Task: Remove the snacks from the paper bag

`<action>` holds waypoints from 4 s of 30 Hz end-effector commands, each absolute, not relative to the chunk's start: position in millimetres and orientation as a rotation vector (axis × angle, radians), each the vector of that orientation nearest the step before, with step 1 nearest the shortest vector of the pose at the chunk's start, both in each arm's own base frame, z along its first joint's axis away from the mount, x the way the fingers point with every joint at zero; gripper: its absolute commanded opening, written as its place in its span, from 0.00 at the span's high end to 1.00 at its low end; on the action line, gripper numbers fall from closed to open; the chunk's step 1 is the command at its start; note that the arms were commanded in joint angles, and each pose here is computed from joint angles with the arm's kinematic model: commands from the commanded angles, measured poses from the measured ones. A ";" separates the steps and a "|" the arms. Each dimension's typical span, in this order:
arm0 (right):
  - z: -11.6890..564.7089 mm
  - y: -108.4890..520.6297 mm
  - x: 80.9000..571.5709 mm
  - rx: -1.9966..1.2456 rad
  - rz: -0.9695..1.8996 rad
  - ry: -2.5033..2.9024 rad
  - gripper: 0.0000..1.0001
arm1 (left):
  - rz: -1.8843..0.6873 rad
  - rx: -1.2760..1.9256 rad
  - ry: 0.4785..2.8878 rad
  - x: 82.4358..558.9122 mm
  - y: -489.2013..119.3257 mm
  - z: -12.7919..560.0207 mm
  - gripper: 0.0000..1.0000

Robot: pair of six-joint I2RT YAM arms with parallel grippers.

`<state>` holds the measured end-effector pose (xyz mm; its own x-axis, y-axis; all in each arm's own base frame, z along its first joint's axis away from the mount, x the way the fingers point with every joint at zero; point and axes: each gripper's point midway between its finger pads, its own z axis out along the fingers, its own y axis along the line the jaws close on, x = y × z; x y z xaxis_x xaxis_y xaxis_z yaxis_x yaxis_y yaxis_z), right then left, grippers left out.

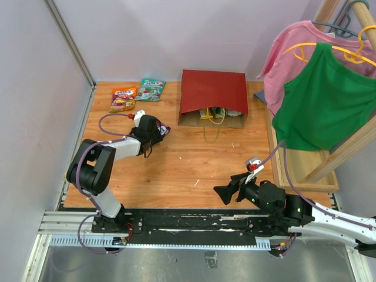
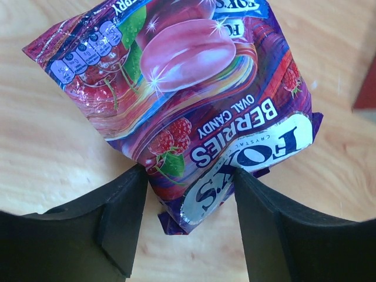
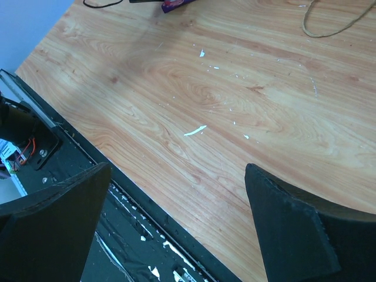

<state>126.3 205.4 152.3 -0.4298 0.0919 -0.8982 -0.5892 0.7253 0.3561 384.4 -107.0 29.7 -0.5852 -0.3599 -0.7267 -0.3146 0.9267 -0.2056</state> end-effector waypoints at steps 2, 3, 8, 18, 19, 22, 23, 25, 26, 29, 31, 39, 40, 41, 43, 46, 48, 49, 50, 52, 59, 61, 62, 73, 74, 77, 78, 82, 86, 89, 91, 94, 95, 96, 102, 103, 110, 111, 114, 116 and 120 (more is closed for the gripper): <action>142.3 196.2 124.0 -0.366 0.800 1.872 0.02 | -0.112 -0.582 2.212 417.5 -78.8 33.4 0.36; 141.5 195.3 123.9 -0.364 0.800 1.871 0.02 | -0.101 -0.590 2.209 420.9 -73.5 33.5 0.36; 140.7 195.8 122.1 -0.386 0.796 1.880 0.02 | 0.031 -0.577 2.187 455.0 -57.6 46.4 0.36; 134.3 207.6 114.7 -0.437 0.826 1.918 0.02 | -0.092 -0.431 2.269 505.9 -80.0 52.6 0.29; 133.4 207.9 114.6 -0.440 0.825 1.921 0.02 | -0.145 -0.408 2.257 503.9 -86.7 60.7 0.28; 128.7 206.4 115.7 -0.438 0.805 1.933 0.02 | -0.269 -0.393 2.187 483.4 -97.4 89.0 0.17; 127.7 205.8 117.1 -0.434 0.795 1.933 0.02 | -0.274 -0.403 2.169 473.5 -96.0 97.7 0.13; 125.4 205.8 119.0 -0.428 0.782 1.933 0.02 | -0.277 -0.414 2.132 452.9 -94.8 116.5 0.09; 123.7 206.9 119.5 -0.429 0.780 1.932 0.02 | -0.278 -0.415 2.126 439.1 -94.0 119.4 0.02; 121.3 211.3 125.8 -0.409 0.760 1.918 0.02 | -0.306 -0.396 2.066 407.6 -96.8 147.8 0.00; 117.1 214.4 128.8 -0.415 0.735 1.926 0.02 | -0.350 -0.374 2.041 388.4 -101.3 163.1 0.00; 102.9 250.4 138.4 -0.559 0.656 2.033 0.02 | -0.603 -0.186 2.007 353.2 -139.6 196.4 0.00; 101.2 255.1 139.9 -0.566 0.662 2.039 0.02 | -0.622 -0.168 2.016 353.1 -143.4 197.6 0.00; 99.8 258.3 141.2 -0.566 0.677 2.042 0.02 | -0.644 -0.150 2.024 352.2 -147.8 199.3 0.00; 98.1 261.2 144.3 -0.546 0.728 2.040 0.02 | -0.690 -0.112 2.024 348.8 -155.2 204.7 0.00; 96.7 255.4 149.9 -0.493 0.793 2.039 0.02 | -0.708 -0.090 2.002 342.8 -156.4 216.0 0.00; 95.5 246.7 153.1 -0.461 0.810 2.042 0.02 | -0.708 -0.089 1.976 339.3 -154.3 225.8 0.00; 96.2 242.3 154.0 -0.451 0.811 2.040 0.02 | -0.712 -0.090 1.964 337.6 -154.0 230.3 0.00; 98.0 237.7 154.1 -0.444 0.807 2.037 0.02 | -0.724 -0.089 1.948 335.6 -154.4 236.7 0.00; 104.7 228.0 153.7 -0.428 0.790 2.027 0.02 | -0.748 -0.087 1.915 332.2 -155.7 249.5 0.00; 103.8 216.5 154.7 -0.405 0.747 2.052 0.02 | -0.778 -0.107 1.903 315.5 -153.2 255.6 0.00; 98.0 219.5 156.1 -0.410 0.744 2.063 0.02 | -0.786 -0.109 1.903 306.5 -151.7 248.1 0.00; 93.8 221.0 156.1 -0.411 0.746 2.070 0.02 | -0.795 -0.111 1.893 300.7 -150.6 246.7 0.00; 83.8 239.4 183.7 -0.442 0.667 2.107 0.02 | -0.882 -0.102 1.821 273.7 -152.1 241.5 0.00; 83.6 243.4 188.7 -0.437 0.693 2.107 0.02 | -0.881 -0.096 1.825 273.5 -152.7 239.5 0.00; 83.2 247.5 205.5 -0.414 0.742 2.129 0.03 | -0.872 -0.090 1.836 274.8 -152.5 234.4 0.00; 83.9 247.0 210.6 -0.415 0.739 2.133 0.04 | -0.876 -0.090 1.831 275.0 -152.9 234.5 0.00; 89.8 237.6 231.0 -0.400 0.708 2.121 0.11 | -0.899 -0.082 1.822 273.2 -155.6 231.8 0.00; 95.3 217.6 253.1 -0.308 0.696 2.101 0.18 | -0.902 -0.074 1.817 274.1 -156.7 232.1 0.00; 98.5 201.3 267.2 -0.229 0.683 2.090 0.24 | -0.902 -0.071 1.811 274.8 -156.8 233.4 0.00; 99.2 195.6 273.4 -0.192 0.690 2.085 0.26 | -0.906 -0.076 1.799 275.0 -156.8 235.4 0.00; 97.0 188.2 283.7 -0.154 0.660 2.090 0.29 | -0.921 -0.083 1.774 274.7 -157.1 239.4 0.00; 96.0 185.7 287.6 -0.142 0.648 2.095 0.30 | -0.926 -0.085 1.772 274.7 -157.4 239.5 0.00; 95.5 183.8 291.4 -0.131 0.637 2.098 0.30 | -0.932 -0.083 1.768 274.4 -158.0 240.4 0.00; 107.5 185.6 320.5 -0.100 0.590 2.069 0.35 | -0.945 -0.075 1.764 270.9 -159.1 241.5 0.00; 110.3 185.0 325.7 -0.091 0.576 2.058 0.36 | -0.944 -0.075 1.761 270.2 -158.6 242.9 0.00; 117.8 168.1 364.9 0.137 0.469 1.952 0.38 | -0.950 -0.064 1.742 264.5 -157.9 251.1 0.00; 117.6 165.2 370.4 0.184 0.460 1.931 0.38 | -0.951 -0.063 1.741 263.9 -157.9 251.8 0.00; 114.5 158.9 386.1 0.344 0.455 1.887 0.39 | -0.950 -0.059 1.734 261.4 -157.0 255.8 0.00; 110.5 160.6 398.0 0.403 0.468 1.861 0.43 | -0.945 -0.059 1.731 259.8 -155.8 258.1 0.00; 107.5 170.7 421.7 0.513 0.582 1.746 0.44 | -0.931 -0.060 1.724 258.0 -153.2 260.2 0.00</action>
<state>380.2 176.3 76.8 -0.4390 0.4058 -0.8017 -0.0028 0.8916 0.4528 263.0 -152.5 249.5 -0.3959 -0.4802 -0.7828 0.3773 0.6921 -0.6154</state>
